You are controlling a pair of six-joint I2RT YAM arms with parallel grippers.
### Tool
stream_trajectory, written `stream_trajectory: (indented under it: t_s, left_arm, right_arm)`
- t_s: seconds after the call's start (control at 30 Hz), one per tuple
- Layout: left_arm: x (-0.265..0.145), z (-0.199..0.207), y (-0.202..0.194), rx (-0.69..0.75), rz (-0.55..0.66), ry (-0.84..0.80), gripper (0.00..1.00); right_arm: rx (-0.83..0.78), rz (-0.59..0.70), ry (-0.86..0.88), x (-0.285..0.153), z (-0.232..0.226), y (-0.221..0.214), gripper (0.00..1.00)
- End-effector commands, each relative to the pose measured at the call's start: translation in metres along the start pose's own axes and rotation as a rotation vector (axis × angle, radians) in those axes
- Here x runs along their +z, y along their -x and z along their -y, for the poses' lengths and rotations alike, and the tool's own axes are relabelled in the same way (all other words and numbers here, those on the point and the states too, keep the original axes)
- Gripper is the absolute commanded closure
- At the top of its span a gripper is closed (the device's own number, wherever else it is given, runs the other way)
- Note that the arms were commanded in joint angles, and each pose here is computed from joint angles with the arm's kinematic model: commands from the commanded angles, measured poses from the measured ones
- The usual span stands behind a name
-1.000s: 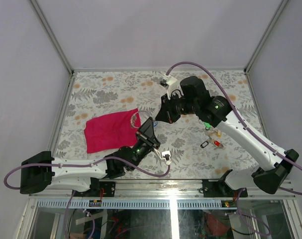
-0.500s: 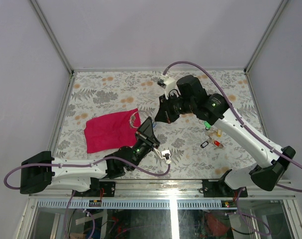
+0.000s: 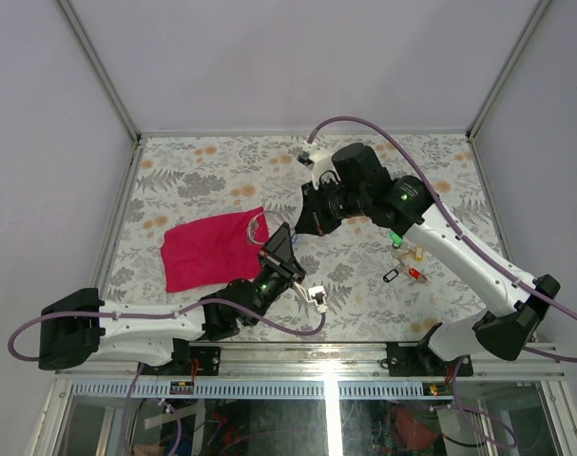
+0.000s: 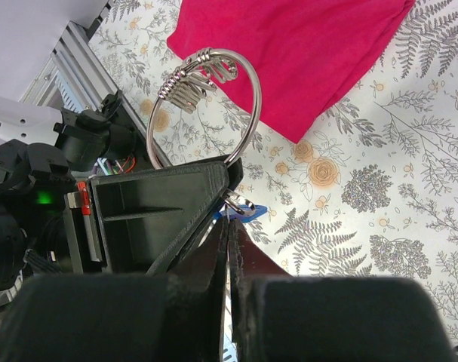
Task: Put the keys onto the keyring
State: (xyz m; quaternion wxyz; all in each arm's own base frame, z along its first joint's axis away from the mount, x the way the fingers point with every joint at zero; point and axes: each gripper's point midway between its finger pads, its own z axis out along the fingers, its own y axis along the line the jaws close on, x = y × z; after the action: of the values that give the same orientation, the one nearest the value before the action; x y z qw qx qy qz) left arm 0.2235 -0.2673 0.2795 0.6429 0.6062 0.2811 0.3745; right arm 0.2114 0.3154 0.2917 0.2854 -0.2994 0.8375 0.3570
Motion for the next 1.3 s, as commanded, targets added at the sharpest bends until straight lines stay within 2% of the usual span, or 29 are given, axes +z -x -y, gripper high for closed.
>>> stream_trajectory:
  t_s: [0.0, 0.3, 1.03, 1.27]
  left_arm:
    - [-0.001, -0.008, -0.001, 0.006, -0.009, 0.033, 1.00]
    - [0.000, -0.002, 0.000, 0.029, -0.013, 0.014, 1.00]
    - [0.000, 0.002, -0.001, 0.032, -0.024, -0.013, 1.00]
    - [0.001, 0.003, -0.001, 0.035, -0.023, -0.016, 1.00]
  right_arm:
    - [0.010, 0.040, -0.024, -0.004, -0.004, 0.017, 1.00]
    - [0.043, 0.039, -0.047, -0.005, -0.003, 0.018, 1.00]
    - [0.059, -0.081, -0.109, 0.008, 0.002, 0.001, 1.00]
    - [0.069, -0.065, -0.142, 0.007, 0.006, 0.003, 1.00]
